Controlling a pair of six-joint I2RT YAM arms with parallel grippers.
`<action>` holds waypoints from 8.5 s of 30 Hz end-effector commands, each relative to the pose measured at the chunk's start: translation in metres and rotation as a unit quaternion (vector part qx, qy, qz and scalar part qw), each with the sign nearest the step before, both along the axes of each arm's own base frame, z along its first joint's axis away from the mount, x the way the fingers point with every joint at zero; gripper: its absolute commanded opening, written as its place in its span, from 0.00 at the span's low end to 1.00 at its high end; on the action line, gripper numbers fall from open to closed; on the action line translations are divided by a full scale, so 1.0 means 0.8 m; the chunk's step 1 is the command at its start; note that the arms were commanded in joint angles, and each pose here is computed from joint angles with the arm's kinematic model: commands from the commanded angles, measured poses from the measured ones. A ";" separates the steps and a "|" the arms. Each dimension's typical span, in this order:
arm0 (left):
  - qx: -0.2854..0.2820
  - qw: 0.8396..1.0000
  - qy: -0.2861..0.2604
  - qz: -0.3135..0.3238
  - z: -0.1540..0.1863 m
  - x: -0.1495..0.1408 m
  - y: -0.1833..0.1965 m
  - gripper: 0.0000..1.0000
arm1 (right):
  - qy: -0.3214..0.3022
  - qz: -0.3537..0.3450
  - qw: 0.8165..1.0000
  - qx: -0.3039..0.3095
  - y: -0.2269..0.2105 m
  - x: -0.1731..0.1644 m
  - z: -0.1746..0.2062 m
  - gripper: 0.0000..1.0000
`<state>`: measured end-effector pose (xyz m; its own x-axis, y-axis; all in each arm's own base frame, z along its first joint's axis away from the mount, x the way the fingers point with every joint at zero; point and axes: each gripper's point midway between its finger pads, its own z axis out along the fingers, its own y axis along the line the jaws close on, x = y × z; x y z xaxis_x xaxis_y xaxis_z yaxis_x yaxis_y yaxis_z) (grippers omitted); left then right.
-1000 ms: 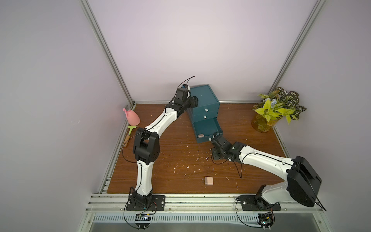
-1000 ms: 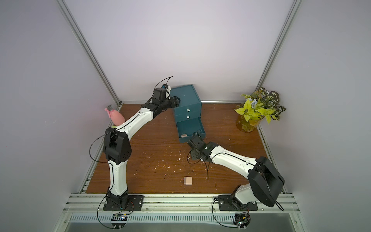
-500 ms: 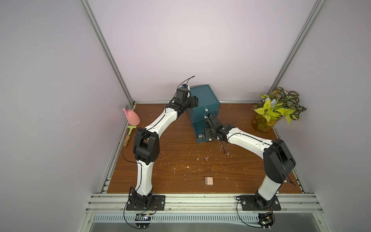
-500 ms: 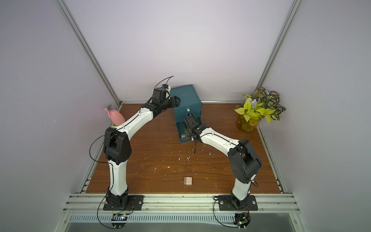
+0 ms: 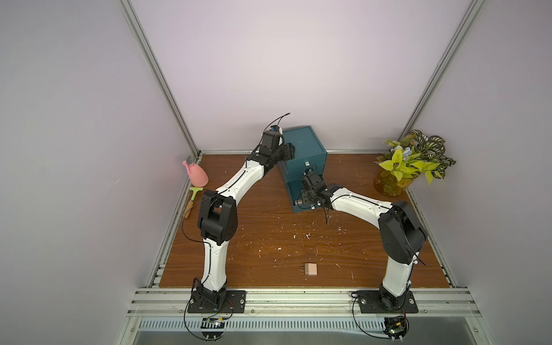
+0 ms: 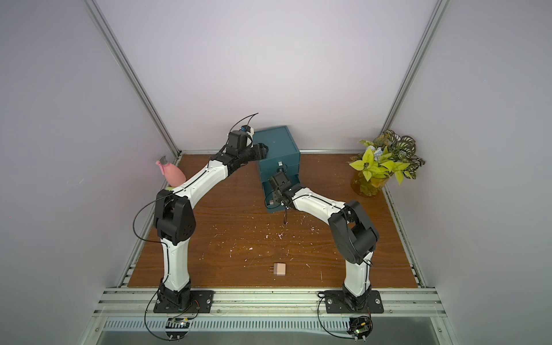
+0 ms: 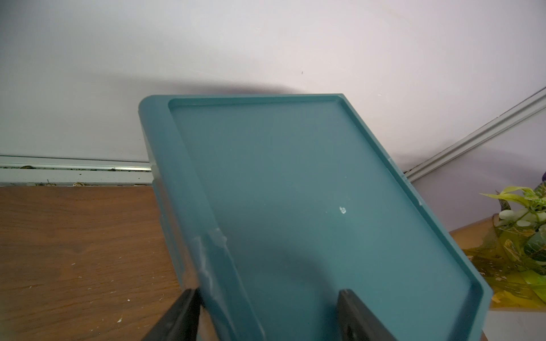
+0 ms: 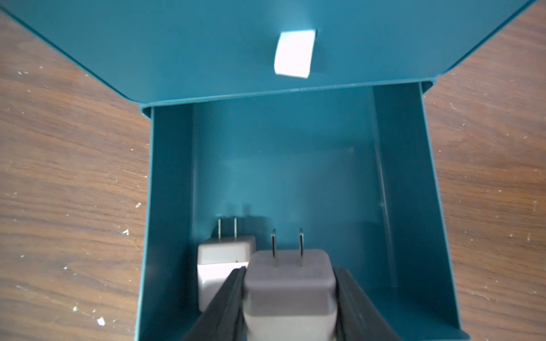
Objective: Place the plugs into the drawer by color
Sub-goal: Place the plug in the drawer, then move the plug to the center of the board, then pick up the plug from the center of the board, then place the plug in the drawer.
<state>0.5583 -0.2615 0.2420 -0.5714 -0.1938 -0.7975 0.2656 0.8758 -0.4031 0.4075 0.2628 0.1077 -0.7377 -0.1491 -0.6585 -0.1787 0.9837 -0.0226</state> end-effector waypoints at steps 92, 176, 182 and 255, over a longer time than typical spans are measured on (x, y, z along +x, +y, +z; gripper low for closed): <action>0.009 0.999 0.040 -0.014 -0.033 -0.010 0.000 0.68 | 0.115 0.379 0.915 -0.079 0.027 -0.375 -0.080 0.65; 0.004 0.999 0.034 -0.018 -0.026 -0.014 -0.005 0.68 | 0.049 0.019 0.997 -0.061 -0.058 -0.133 0.019 0.48; 0.011 0.999 0.036 -0.014 -0.031 -0.012 -0.003 0.68 | -0.005 0.013 0.998 -0.061 -0.066 -0.042 0.057 0.44; 0.019 0.999 0.049 -0.005 -0.052 -0.004 0.004 0.68 | -0.097 0.037 0.939 0.329 -0.045 -0.086 0.060 0.34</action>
<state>0.5585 -0.2617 0.2412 -0.5719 -0.1981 -0.7961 0.2636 0.8745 -0.4071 0.3361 0.2122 0.1339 -0.6526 0.1056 -0.7503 -0.2834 0.8844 0.3710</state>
